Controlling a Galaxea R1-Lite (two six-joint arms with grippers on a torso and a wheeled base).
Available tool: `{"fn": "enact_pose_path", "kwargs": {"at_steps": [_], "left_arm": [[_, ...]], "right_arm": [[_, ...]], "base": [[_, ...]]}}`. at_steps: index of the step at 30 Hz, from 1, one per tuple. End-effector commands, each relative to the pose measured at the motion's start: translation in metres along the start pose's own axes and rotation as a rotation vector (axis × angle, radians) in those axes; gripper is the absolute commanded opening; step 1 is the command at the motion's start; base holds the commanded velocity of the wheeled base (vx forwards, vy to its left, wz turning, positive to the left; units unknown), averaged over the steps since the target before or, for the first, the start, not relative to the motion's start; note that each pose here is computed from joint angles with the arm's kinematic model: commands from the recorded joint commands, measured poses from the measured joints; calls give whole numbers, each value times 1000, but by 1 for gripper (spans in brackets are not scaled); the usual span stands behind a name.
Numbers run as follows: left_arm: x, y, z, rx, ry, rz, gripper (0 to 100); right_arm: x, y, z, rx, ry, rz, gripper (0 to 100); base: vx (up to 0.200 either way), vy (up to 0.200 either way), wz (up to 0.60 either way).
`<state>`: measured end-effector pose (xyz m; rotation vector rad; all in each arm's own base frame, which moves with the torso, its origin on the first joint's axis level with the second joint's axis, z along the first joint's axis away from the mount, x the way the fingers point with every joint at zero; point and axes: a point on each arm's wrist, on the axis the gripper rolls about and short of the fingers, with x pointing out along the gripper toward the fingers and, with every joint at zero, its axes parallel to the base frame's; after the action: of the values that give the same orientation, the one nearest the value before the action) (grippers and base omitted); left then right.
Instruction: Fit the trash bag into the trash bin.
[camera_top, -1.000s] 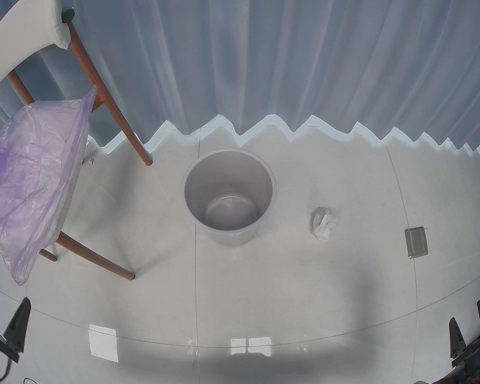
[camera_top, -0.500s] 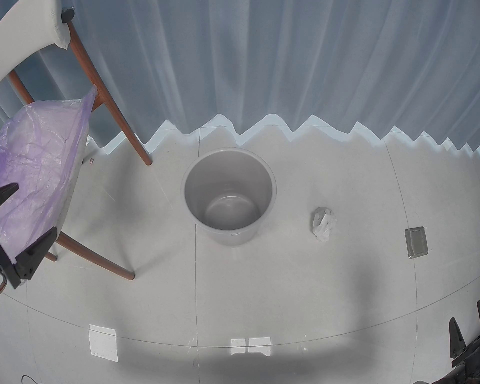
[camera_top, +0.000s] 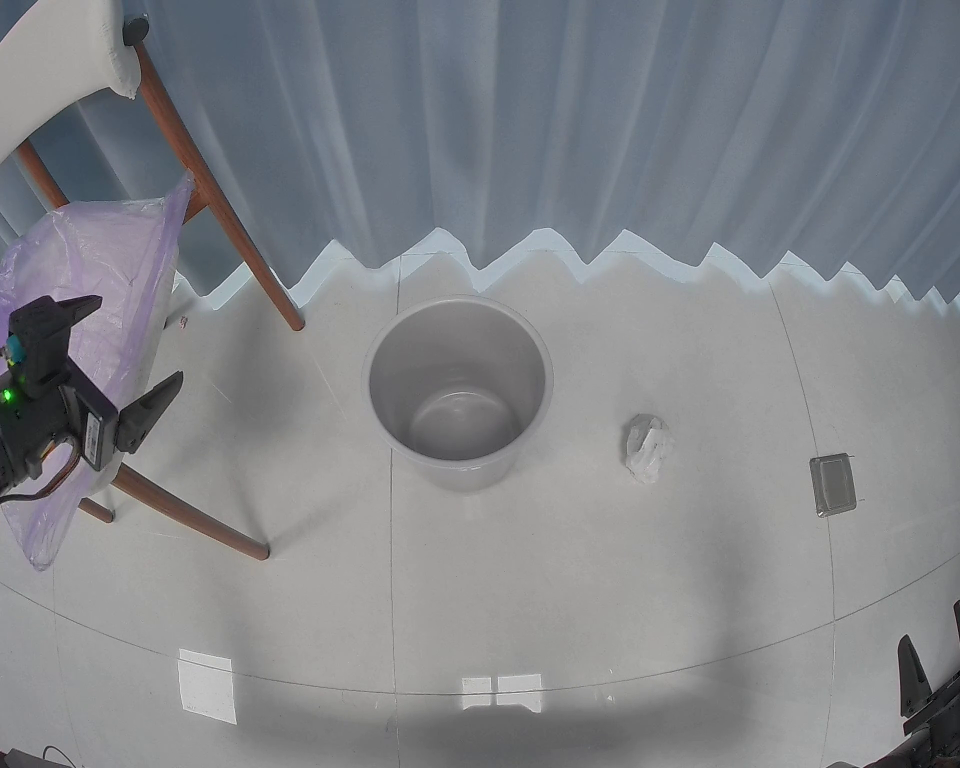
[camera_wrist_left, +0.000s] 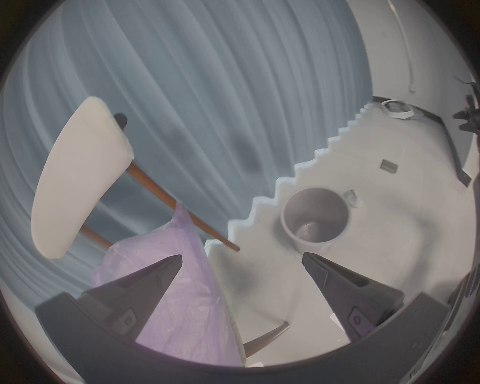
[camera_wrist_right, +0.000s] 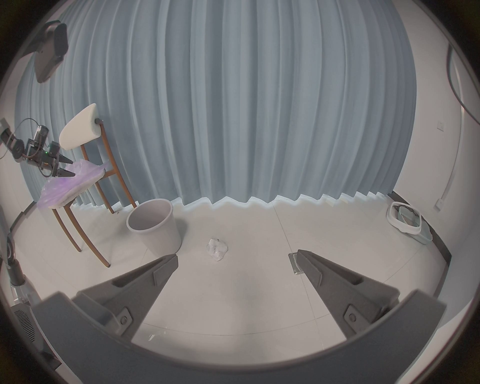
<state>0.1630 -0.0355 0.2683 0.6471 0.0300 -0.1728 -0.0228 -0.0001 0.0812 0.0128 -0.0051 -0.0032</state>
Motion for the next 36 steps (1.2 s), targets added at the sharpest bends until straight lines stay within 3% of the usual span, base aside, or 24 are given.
{"fn": "enact_pose_path", "kwargs": {"at_steps": [1,6,12,17,26,36], "left_arm": [[30,-16,-1,-13,76,10,100],[42,-25,-2,-8,163,109,100],[63,-27,-5,-20,237,320,100],[73,-10,-9,-41,260,399,100],[80,3,-27,-39,303,438,100],[84,2,-40,-29,349,431,100]], "right_arm": [[0,0,-5,1,1,2,100],[0,0,-5,-2,2,3,100],[0,0,-5,-2,1,3,100],[0,0,-5,-10,1,14,100],[0,0,-5,-10,2,15,100],[0,0,-5,-8,2,15,100]], "base": [[0,0,0],[0,0,0],[0,0,0],[0,0,0],[0,0,0],[0,0,0]]}}
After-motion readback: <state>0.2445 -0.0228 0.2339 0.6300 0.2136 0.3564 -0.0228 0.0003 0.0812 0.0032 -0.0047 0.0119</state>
